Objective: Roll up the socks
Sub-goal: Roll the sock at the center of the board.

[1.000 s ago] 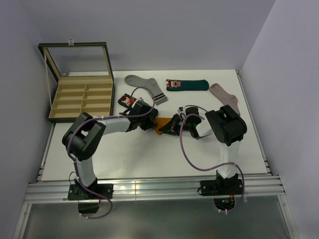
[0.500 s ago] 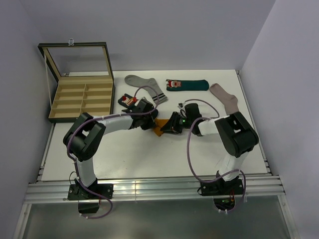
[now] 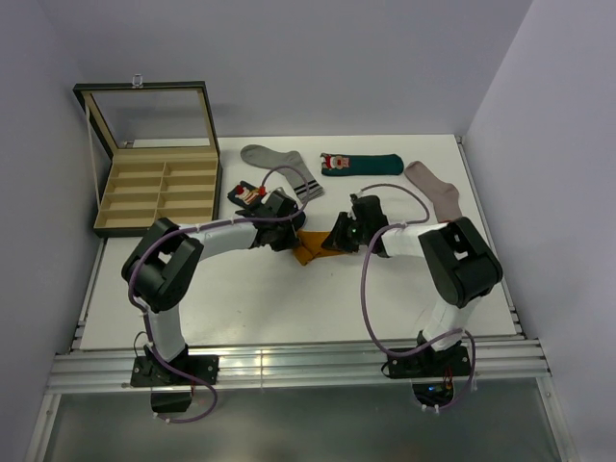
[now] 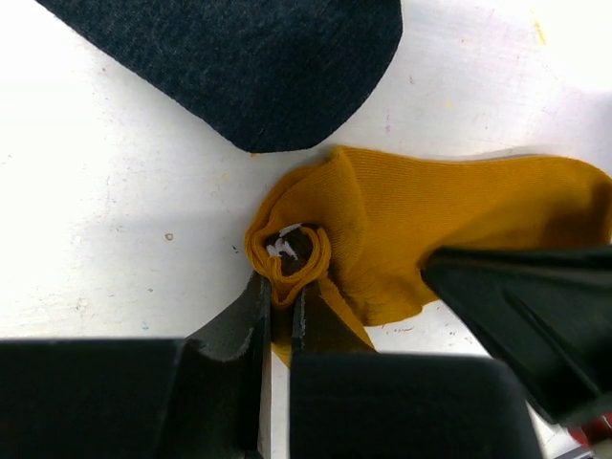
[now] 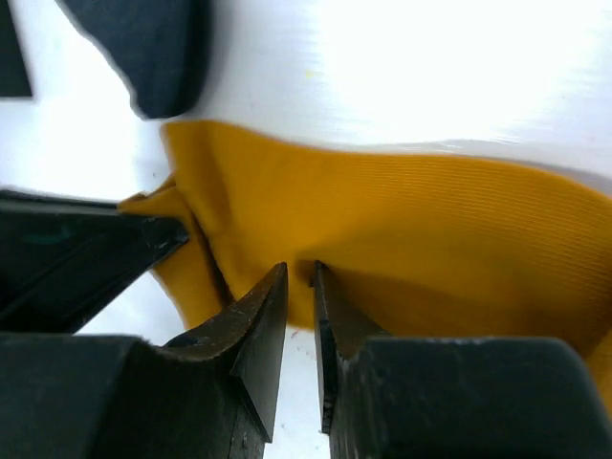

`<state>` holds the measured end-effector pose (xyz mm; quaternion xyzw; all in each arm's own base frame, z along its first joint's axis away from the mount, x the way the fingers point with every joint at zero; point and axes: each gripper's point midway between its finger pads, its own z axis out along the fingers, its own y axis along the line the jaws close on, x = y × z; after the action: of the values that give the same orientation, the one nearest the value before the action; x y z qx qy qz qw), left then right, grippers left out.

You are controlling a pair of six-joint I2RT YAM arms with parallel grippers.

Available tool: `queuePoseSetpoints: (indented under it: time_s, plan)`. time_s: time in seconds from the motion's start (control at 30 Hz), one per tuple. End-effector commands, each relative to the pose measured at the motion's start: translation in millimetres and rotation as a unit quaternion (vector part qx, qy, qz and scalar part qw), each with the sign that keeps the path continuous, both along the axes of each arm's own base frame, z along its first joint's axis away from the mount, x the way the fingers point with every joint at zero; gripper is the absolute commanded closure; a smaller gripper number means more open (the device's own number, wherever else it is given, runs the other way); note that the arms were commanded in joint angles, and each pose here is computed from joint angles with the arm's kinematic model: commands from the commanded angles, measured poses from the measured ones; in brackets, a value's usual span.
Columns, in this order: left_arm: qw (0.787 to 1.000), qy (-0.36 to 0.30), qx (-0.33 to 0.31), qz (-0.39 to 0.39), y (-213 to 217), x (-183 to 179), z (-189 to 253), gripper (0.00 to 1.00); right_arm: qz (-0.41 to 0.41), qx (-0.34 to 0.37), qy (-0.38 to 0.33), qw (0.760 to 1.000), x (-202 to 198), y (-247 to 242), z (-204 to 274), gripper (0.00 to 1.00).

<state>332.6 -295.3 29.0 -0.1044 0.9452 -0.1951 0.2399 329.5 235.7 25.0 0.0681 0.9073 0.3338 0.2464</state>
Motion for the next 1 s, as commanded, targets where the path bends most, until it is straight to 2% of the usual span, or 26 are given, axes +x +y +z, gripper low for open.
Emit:
queuePoseSetpoints:
  time_s: [0.0, 0.13, 0.33, 0.5, 0.57, 0.67, 0.97]
  plan:
    - [0.995, 0.052, 0.084, -0.013, 33.0, -28.5, -25.8, 1.00, -0.054, -0.056, 0.009, 0.997, 9.7, -31.8, -23.2, 0.75]
    - [0.994, 0.058, 0.087, -0.014, 32.3, -28.9, -27.7, 1.00, -0.053, -0.075, -0.005, 0.996, 9.4, -40.1, -17.5, 0.75]
    - [0.994, 0.060, 0.085, -0.022, 27.4, -24.8, -25.8, 1.00, -0.021, -0.107, -0.132, 0.985, 12.3, -21.4, 40.0, 0.72]
    - [0.994, 0.064, 0.090, -0.028, 26.6, -24.1, -26.8, 1.00, 0.049, -0.121, -0.233, 0.964, -8.5, 22.7, 70.6, 0.62]
    - [0.994, 0.066, 0.087, -0.031, 24.2, -23.8, -27.4, 1.00, 0.073, -0.130, -0.257, 0.955, -16.6, 34.9, 72.7, 0.57]
    - [0.993, 0.073, 0.086, -0.037, 21.7, -25.3, -29.4, 1.00, 0.094, -0.152, -0.289, 0.941, -21.2, 45.1, 75.2, 0.55]
    - [0.993, 0.077, 0.082, -0.045, 15.3, -22.3, -30.8, 1.00, 0.150, -0.200, -0.339, 0.907, -45.6, 78.6, 57.3, 0.54]
